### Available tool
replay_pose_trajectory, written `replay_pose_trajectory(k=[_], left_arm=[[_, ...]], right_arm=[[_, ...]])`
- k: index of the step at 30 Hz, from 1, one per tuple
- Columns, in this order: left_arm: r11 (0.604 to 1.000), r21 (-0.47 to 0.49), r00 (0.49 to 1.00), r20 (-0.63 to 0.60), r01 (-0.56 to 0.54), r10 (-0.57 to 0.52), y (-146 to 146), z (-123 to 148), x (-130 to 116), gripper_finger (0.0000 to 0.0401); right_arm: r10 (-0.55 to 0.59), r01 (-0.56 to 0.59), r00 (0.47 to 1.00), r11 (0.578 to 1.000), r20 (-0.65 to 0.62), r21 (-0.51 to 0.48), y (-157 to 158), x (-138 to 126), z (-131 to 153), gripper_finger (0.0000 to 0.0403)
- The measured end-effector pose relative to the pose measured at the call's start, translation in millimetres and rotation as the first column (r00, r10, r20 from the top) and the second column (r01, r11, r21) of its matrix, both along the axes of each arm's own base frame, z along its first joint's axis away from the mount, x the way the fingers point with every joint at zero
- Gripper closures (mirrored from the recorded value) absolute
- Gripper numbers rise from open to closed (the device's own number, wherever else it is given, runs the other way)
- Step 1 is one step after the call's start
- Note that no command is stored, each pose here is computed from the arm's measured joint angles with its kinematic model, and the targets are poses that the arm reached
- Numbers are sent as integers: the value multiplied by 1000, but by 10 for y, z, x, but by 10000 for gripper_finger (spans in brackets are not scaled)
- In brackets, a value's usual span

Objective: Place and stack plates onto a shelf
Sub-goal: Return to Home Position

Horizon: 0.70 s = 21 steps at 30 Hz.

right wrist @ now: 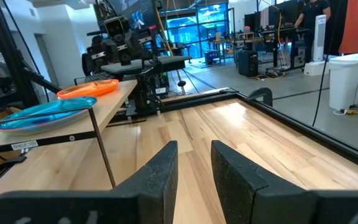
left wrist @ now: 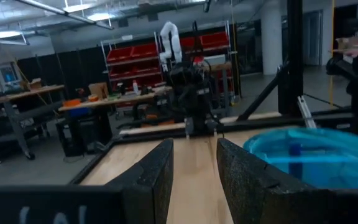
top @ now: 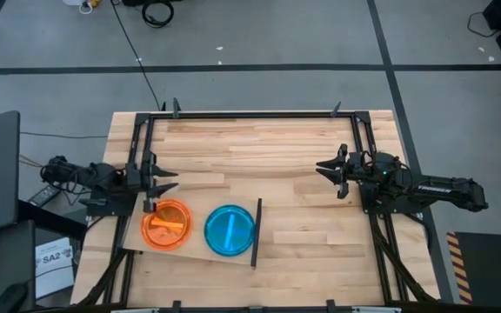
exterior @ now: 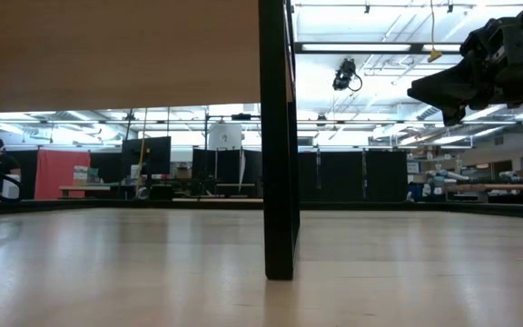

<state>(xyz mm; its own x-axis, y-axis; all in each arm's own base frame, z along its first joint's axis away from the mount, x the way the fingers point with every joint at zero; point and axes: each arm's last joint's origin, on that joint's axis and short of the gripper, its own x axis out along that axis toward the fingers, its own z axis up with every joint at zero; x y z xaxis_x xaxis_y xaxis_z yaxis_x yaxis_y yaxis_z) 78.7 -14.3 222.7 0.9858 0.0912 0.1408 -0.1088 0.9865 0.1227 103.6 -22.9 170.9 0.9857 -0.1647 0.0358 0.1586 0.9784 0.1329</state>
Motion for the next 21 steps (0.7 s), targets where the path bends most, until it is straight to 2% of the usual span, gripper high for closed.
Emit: replay_pose_trajectory(k=[4, 9, 18, 21], left_arm=[[1000, 3, 1000, 3, -10, 10, -11, -141, 58, 271], [997, 2, 997, 21, -73, 73, 29, -286, 116, 271], [990, 25, 990, 17, -139, 139, 145, -306, 135, 271], [993, 23, 993, 20, -115, 114, 172, -305, 139, 271]], right_arm=[[0, 0, 1000, 1000, 0, 0, 0, 0, 0, 300], [0, 0, 1000, 1000, 0, 0, 0, 0, 0, 300], [0, 0, 1000, 1000, 0, 0, 0, 0, 0, 300], [0, 0, 1000, 1000, 0, 0, 0, 0, 0, 300]])
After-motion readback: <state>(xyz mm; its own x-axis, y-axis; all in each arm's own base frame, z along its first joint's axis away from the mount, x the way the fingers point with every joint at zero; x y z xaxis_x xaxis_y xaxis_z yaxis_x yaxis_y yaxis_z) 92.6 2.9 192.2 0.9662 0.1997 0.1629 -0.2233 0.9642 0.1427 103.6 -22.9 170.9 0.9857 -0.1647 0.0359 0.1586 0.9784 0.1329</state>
